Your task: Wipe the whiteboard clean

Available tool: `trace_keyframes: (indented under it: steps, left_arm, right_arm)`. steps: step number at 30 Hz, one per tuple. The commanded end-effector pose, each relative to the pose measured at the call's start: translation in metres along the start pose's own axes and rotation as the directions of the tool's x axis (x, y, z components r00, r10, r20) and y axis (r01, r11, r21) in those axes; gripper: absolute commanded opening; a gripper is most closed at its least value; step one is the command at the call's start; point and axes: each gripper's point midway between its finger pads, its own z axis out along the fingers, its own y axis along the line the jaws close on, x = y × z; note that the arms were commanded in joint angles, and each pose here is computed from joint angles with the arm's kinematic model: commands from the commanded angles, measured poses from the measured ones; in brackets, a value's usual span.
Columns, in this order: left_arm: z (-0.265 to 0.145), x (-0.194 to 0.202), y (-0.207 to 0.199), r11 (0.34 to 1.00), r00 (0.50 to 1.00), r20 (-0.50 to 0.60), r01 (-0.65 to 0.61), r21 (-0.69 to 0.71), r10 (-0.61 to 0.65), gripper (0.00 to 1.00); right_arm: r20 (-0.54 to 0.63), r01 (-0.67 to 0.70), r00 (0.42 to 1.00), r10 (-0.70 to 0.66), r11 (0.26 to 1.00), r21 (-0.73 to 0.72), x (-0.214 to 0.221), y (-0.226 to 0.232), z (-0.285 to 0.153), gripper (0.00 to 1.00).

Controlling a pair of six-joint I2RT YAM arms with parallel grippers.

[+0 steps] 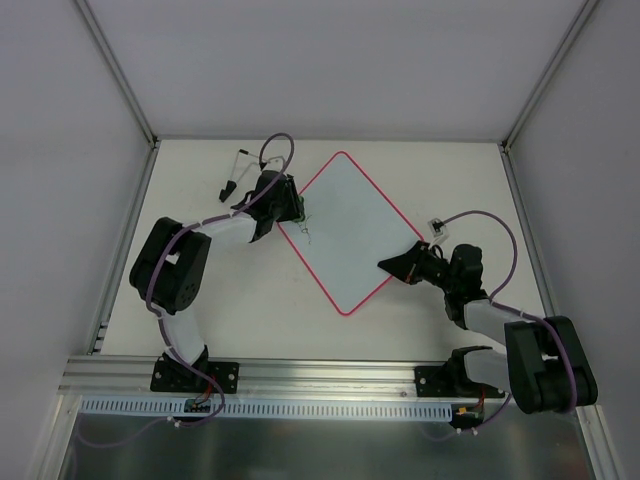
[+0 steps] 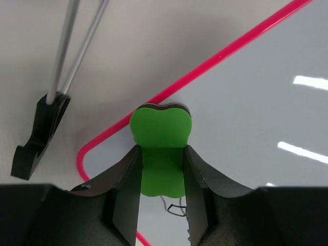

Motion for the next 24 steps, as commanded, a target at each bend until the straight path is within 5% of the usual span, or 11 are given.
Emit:
trace_keyframes:
  steps: [1, 10, 24]
  left_arm:
    - [-0.005, 0.06, 0.041, 0.99, 0.988, -0.146, 0.021, -0.137, -0.041, 0.0]
    - [-0.011, 0.074, 0.047, 0.991, 0.982, -0.172, 0.061, -0.121, -0.081, 0.0]
    - [-0.031, 0.096, -0.089, 0.986, 0.982, -0.184, -0.016, 0.163, 0.047, 0.0]
  right_arm:
    - [-0.005, 0.322, 0.943, -0.332, 0.916, -0.238, 0.001, 0.044, 0.0, 0.0]
    - [-0.004, 0.321, 0.943, -0.332, 0.917, -0.237, 0.002, 0.044, -0.001, 0.0]
    - [-0.006, 0.322, 0.943, -0.333, 0.916, -0.238, 0.002, 0.044, 0.0, 0.0]
